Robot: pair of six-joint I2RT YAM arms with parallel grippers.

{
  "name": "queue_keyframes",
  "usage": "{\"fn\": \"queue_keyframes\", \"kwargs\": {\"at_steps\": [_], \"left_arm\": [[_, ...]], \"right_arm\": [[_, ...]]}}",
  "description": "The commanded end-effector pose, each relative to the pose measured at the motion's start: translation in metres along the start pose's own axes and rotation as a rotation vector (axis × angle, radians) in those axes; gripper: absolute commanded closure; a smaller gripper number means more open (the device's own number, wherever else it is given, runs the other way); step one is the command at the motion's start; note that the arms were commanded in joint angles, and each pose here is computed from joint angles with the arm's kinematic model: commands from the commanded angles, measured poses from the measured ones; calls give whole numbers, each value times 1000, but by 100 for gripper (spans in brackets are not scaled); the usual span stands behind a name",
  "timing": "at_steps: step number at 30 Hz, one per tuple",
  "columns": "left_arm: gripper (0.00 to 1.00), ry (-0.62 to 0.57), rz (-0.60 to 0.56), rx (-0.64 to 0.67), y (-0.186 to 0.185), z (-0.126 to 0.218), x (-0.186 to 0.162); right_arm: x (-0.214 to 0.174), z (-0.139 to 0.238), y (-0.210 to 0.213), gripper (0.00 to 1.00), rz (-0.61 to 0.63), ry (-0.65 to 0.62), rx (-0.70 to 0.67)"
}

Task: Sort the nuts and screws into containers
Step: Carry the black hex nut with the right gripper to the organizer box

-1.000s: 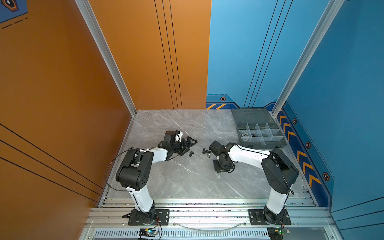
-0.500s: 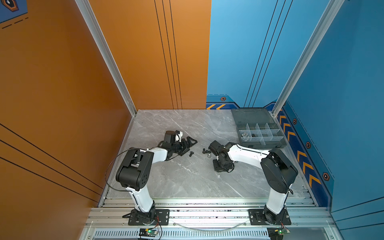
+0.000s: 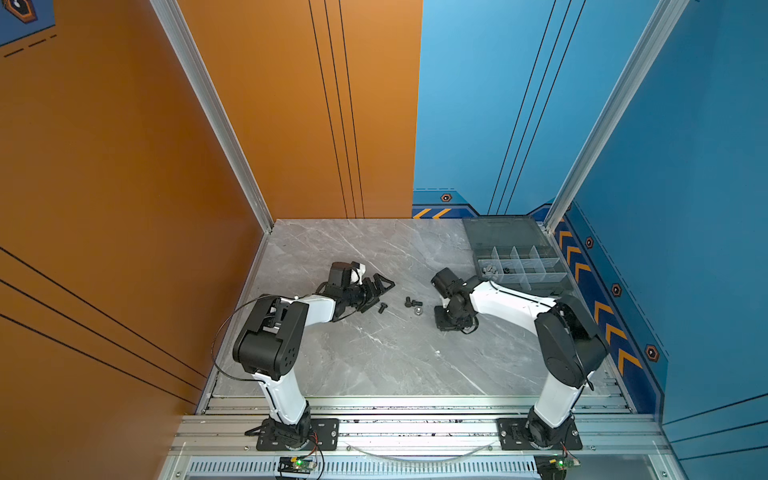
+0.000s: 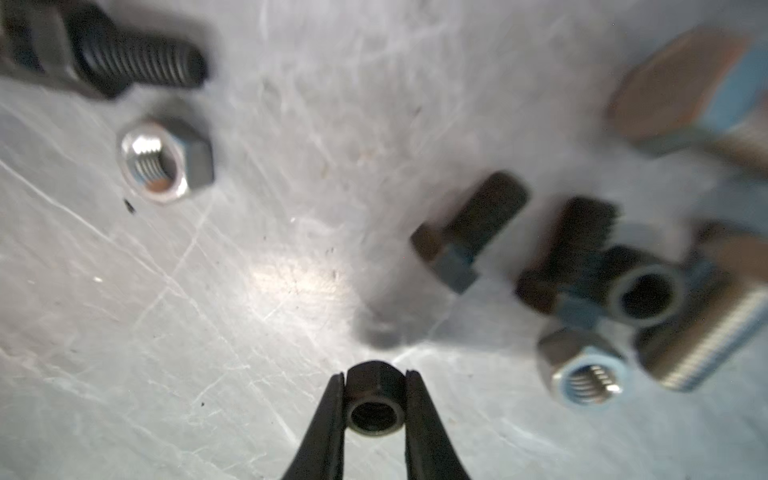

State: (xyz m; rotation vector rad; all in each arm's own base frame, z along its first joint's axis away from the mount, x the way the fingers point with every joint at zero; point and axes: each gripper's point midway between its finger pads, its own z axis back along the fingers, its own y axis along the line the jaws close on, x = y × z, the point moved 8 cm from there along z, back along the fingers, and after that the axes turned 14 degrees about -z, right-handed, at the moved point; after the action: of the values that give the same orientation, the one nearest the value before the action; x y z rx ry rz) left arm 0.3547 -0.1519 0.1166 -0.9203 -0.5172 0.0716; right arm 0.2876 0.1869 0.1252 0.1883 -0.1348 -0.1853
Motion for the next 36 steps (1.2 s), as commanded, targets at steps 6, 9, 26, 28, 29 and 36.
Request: {"fn": "queue_keyframes", "kwargs": {"at_steps": [6, 9, 26, 28, 29, 36], "left_arm": [[2, -13, -22, -23, -5, 3, 9], [2, -16, -22, -26, -6, 3, 11], [2, -50, -36, -21, -15, 12, 11], [2, -51, -36, -20, -15, 13, 12], [2, -52, -37, -20, -15, 12, 12], [2, -49, -37, -17, -15, 11, 11]], "right_arm": [[79, 57, -53, 100, -100, -164, 102], [115, 69, -84, 100, -197, -228, 83], [222, 53, -193, 100, -475, -291, -41], [225, 48, -196, 100, -481, -282, -44], [226, 47, -197, 100, -480, -280, -46], [225, 38, -200, 93, -485, -262, -63]]}}
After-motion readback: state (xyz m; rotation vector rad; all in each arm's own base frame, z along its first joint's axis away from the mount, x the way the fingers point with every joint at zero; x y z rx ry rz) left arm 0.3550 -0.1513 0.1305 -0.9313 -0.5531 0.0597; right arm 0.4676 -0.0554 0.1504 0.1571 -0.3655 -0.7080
